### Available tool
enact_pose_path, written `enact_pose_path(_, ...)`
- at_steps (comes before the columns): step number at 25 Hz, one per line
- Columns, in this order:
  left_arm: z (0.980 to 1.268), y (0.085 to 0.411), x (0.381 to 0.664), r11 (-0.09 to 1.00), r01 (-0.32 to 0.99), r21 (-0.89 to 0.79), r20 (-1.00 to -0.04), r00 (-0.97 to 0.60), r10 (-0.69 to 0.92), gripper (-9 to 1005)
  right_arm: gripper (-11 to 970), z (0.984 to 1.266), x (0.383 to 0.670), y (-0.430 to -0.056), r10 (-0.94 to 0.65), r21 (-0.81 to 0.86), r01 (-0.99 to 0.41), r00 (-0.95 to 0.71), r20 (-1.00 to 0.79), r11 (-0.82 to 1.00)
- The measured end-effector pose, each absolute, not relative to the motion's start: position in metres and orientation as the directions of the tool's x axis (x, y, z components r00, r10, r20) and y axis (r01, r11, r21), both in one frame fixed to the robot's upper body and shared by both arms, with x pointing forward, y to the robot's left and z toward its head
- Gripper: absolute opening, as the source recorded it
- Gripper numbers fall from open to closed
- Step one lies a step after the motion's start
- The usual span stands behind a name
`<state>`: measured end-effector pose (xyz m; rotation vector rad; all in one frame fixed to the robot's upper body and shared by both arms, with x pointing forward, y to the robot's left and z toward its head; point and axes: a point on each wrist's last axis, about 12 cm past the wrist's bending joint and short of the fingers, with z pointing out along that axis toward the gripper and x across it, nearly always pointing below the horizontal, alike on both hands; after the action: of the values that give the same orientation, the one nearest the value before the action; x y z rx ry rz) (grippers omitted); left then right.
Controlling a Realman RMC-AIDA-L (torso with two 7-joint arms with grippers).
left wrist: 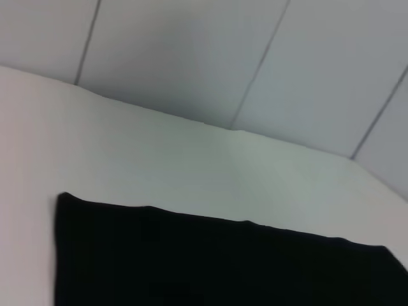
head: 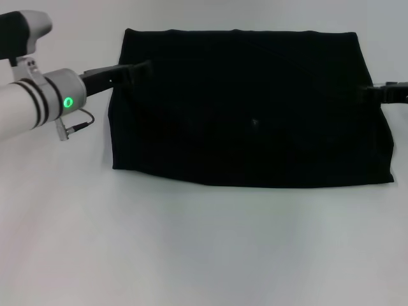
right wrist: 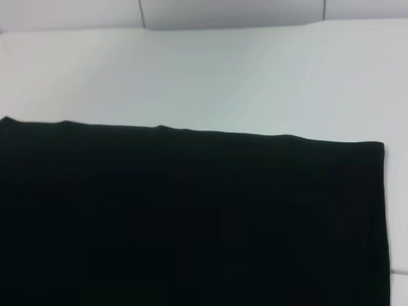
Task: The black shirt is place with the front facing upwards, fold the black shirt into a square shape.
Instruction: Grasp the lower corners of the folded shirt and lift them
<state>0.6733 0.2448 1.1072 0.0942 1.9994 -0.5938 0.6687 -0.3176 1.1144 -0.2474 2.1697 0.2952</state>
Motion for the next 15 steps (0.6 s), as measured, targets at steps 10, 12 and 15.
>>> enact_pose_path(10,1.120,0.286,0.633,0.782,0.447,-0.434,-0.830,-0.536,-0.154,761,688,1.130,0.638,-0.345,0.006,0.252,-0.318,-0.610,-0.792,0.914)
enact_pose_path(12,1.124,0.296,0.621,0.757,0.493,-0.430,-0.835,-0.535,-0.126,759,688,1.134,0.630,-0.348,0.005,0.284,-0.350,-0.621,-0.784,0.893)
enact_pose_path(15,1.119,0.304,0.609,0.745,0.546,-0.384,-0.840,-0.542,-0.036,757,688,1.134,0.619,-0.351,0.007,0.338,-0.389,-0.646,-0.763,0.857)
